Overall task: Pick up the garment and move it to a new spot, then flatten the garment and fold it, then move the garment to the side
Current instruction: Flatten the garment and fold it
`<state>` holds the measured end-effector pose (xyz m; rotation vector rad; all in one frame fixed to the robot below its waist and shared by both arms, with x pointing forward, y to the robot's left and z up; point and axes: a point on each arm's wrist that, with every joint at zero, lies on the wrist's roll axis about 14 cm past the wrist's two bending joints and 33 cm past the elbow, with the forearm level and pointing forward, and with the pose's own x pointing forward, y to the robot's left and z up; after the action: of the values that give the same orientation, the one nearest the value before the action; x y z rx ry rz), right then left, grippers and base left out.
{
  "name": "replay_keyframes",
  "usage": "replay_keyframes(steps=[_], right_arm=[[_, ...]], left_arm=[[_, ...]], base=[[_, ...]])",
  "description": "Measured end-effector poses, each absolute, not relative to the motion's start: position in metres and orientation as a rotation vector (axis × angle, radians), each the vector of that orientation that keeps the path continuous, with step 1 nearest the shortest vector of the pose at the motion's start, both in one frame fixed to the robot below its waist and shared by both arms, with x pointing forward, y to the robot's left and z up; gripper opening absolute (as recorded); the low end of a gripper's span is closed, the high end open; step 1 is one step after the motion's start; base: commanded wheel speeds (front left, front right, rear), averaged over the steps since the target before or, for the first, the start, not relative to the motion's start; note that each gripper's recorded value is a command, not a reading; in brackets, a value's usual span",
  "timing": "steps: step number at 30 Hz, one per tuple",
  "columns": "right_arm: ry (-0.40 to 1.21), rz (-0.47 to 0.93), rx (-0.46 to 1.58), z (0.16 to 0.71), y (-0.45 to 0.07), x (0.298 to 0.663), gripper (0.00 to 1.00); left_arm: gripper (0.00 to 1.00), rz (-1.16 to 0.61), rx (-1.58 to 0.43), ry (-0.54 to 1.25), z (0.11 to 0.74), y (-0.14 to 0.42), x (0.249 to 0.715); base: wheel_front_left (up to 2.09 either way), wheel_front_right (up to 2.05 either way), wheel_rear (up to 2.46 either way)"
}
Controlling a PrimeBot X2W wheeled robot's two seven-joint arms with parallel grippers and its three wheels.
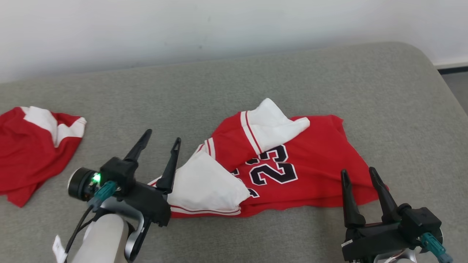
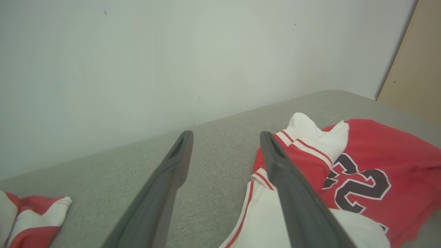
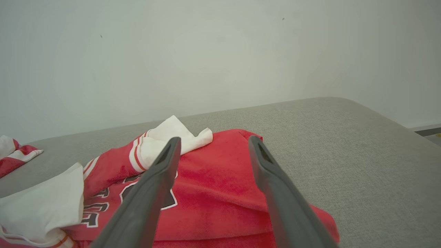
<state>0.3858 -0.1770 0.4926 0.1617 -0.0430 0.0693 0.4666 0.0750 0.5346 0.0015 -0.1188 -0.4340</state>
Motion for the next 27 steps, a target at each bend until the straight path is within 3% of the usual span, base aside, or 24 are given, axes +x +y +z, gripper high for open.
replay_keyframes(steps=[9,20,21,22,27], right_arm=[[-0.018,-0.002,0.156,0.483,-0.199,0.383,1.0],[0.008,-0.063,0.146,0.475,-0.218,0.379,1.0],[0.007,-0.067,0.145,0.475,-0.219,0.378,1.0],[0.006,-0.07,0.145,0.476,-0.22,0.378,1.0],[-0.006,-0.075,0.146,0.48,-0.221,0.375,1.0]], left_arm=[[1.0,-0.601,0.062,0.078,0.482,0.029,0.481],[1.0,-0.671,0.091,0.26,0.426,0.012,0.486],[0.46,-0.673,0.089,0.269,0.423,0.011,0.486],[0.0,-0.678,0.092,0.269,0.423,0.01,0.486],[0.0,-0.68,0.092,0.257,0.425,0.009,0.483]], base=[[0.0,0.0,0.0],[0.0,0.0,0.0],[0.0,0.0,0.0],[0.0,0.0,0.0],[0.0,0.0,0.0]])
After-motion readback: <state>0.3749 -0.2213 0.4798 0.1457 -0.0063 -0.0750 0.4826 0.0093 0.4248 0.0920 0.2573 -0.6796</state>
